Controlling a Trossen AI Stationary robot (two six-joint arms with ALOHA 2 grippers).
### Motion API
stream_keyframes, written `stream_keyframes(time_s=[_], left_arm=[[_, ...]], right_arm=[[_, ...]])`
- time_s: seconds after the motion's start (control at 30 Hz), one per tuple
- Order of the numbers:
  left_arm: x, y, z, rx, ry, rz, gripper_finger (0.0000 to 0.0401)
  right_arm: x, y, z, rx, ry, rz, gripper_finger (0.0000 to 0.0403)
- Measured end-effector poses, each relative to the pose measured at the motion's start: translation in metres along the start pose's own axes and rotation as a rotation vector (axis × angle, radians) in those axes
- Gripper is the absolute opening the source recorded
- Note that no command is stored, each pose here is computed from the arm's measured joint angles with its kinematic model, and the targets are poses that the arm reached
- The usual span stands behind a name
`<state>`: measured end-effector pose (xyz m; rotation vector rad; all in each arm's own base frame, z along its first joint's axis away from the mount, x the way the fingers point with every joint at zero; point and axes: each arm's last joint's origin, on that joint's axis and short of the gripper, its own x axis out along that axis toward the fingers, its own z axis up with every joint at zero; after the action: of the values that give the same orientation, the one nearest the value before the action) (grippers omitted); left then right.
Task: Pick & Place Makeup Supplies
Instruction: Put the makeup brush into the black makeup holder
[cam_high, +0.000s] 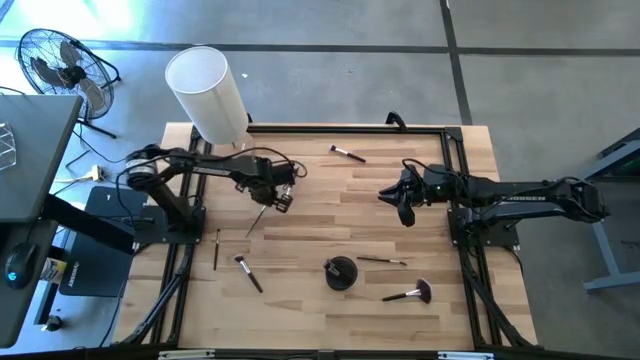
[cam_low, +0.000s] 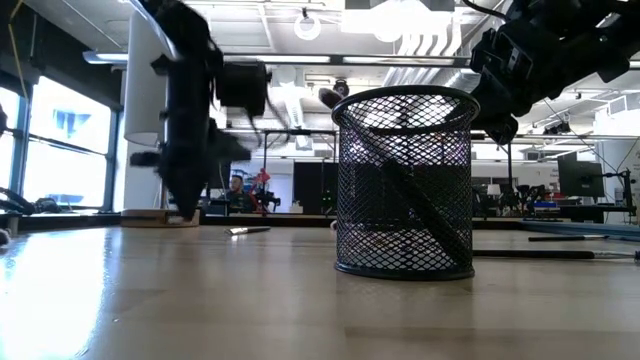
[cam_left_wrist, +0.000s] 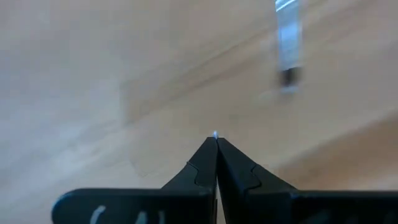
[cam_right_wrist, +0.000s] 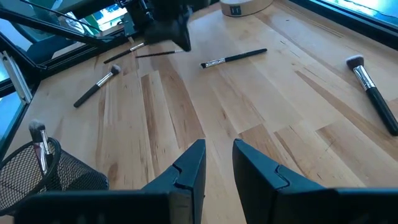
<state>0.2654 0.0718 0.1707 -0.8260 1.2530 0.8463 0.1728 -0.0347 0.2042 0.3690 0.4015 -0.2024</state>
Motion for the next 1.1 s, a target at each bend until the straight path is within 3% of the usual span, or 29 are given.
stream_keyframes(time_s=[0.1,0.27,0.5,0.63,0.73,0.83,1.1], left_arm=[[-0.018,-0.011,-0.009,0.077,-0.075,-0.044,0.0000],[-0.056,-0.033,-0.025,0.179,-0.304,-0.236,0.0000],[-0.124,-0.070,-0.040,0.313,-0.873,-0.578,0.0000],[-0.154,-0.083,-0.046,0.433,-1.103,-0.769,0.0000],[-0.156,-0.096,-0.047,0.513,-1.163,-0.883,0.0000],[-0.142,-0.108,-0.045,0.564,-1.137,-0.937,0.0000],[-0.115,-0.138,-0.042,0.576,-1.112,-1.188,0.0000]], right_arm=[[0.000,0.000,0.000,0.022,-0.001,0.001,0.0074],[0.000,0.000,0.000,0.054,-0.001,0.000,0.0074],[0.000,0.000,0.000,0.128,-0.002,0.001,0.0074],[0.000,0.000,0.001,0.131,-0.011,0.004,0.0074],[0.000,0.000,0.002,0.131,-0.025,-0.003,0.0074],[0.000,0.000,0.003,0.132,-0.038,-0.008,0.0074],[0.000,0.001,0.004,0.131,-0.036,0.018,0.0074]])
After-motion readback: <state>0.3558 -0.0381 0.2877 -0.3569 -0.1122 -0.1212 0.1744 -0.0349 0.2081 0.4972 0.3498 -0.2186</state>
